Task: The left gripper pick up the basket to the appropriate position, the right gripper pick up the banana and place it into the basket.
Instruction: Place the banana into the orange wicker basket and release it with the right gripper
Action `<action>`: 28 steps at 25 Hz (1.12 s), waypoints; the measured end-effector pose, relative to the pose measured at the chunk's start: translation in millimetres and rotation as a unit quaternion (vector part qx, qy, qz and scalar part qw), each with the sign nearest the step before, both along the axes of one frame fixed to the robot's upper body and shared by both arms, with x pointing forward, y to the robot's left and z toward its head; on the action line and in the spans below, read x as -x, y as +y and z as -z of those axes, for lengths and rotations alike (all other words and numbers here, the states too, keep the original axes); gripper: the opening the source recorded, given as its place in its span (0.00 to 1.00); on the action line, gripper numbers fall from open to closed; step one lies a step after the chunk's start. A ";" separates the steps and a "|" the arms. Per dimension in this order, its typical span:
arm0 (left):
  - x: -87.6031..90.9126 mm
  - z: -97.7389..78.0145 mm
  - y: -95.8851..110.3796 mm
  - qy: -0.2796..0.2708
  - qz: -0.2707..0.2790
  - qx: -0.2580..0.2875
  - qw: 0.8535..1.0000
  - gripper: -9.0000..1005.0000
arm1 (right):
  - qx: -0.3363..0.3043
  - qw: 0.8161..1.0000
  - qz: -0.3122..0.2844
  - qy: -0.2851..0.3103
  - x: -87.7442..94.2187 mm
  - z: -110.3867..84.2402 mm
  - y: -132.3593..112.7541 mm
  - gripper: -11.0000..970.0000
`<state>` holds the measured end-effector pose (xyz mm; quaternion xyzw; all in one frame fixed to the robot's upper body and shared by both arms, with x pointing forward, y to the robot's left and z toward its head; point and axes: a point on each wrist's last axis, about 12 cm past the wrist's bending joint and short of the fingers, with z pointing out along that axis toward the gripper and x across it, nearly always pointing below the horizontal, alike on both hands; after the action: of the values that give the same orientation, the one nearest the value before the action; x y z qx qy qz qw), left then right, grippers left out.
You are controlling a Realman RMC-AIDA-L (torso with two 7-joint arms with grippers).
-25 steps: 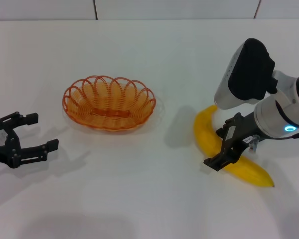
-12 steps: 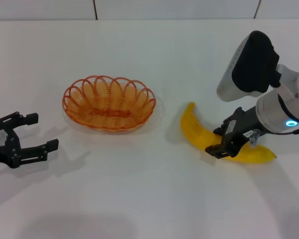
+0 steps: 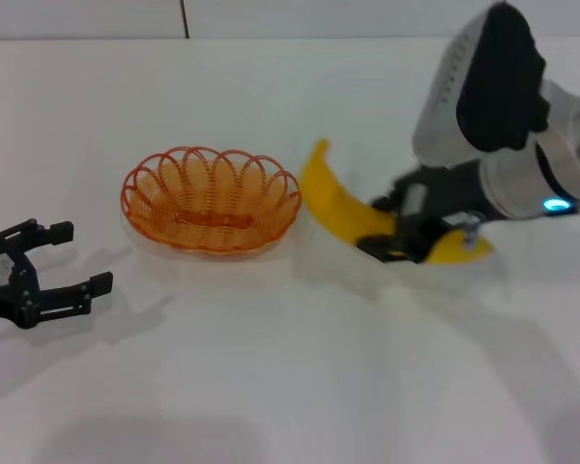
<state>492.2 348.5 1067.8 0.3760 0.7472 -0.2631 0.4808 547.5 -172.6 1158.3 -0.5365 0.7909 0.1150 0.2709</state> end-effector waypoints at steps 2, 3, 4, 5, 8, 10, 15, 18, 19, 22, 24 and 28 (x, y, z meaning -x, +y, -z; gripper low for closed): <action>0.2 0.1 0.1 0.000 0.000 0.000 1.000 0.90 | -0.030 0.999 -0.037 -0.025 -2.6 -9.4 11.8 0.50; 0.0 0.1 -0.1 0.000 0.000 0.000 1.000 0.90 | -0.047 0.996 -0.059 -0.041 -4.1 -14.3 18.7 0.50; -0.2 0.0 -0.5 0.000 0.000 0.000 1.000 0.90 | -0.058 0.994 -0.074 -0.051 -5.3 -16.8 24.0 0.50; -0.4 0.0 -0.9 0.000 0.001 0.001 1.000 0.90 | -0.070 0.991 -0.092 -0.065 -7.1 -20.0 30.8 0.50; -1.1 -0.2 -2.2 -0.001 0.002 0.002 1.000 0.91 | -0.078 0.986 -0.122 -0.080 -12.9 -20.7 47.9 0.50; -2.1 -0.3 -4.2 -0.003 0.004 0.002 1.000 0.91 | -0.076 0.985 -0.134 -0.081 -17.0 -17.4 59.4 0.50; -6.2 -1.9 -9.5 -0.009 0.014 0.001 1.000 0.90 | -0.072 0.980 -0.142 -0.115 -28.7 -4.7 85.4 0.50; -6.3 -1.9 -10.1 -0.009 0.015 0.002 1.000 0.90 | -0.068 0.978 -0.143 -0.133 -34.3 1.9 97.3 0.50; -6.3 -1.9 -10.2 -0.009 0.016 0.002 1.000 0.90 | -0.066 0.978 -0.143 -0.134 -35.4 4.1 98.8 0.50; -6.7 -2.1 -10.7 -0.010 0.016 0.002 1.000 0.91 | -0.060 0.979 -0.145 -0.128 -38.4 11.0 104.9 0.50; -6.9 -2.2 -10.8 -0.010 0.017 0.002 1.000 0.91 | -0.055 0.980 -0.147 -0.124 -39.8 15.5 107.9 0.50; -6.0 -1.0 -12.5 -0.009 0.017 0.004 1.000 0.91 | -0.044 0.982 -0.144 -0.114 -43.2 23.0 106.7 0.50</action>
<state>498.2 336.1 1068.9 0.3890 0.7355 -0.2706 0.4842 590.7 -65.9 1135.3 -0.6420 0.6633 0.1253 0.3634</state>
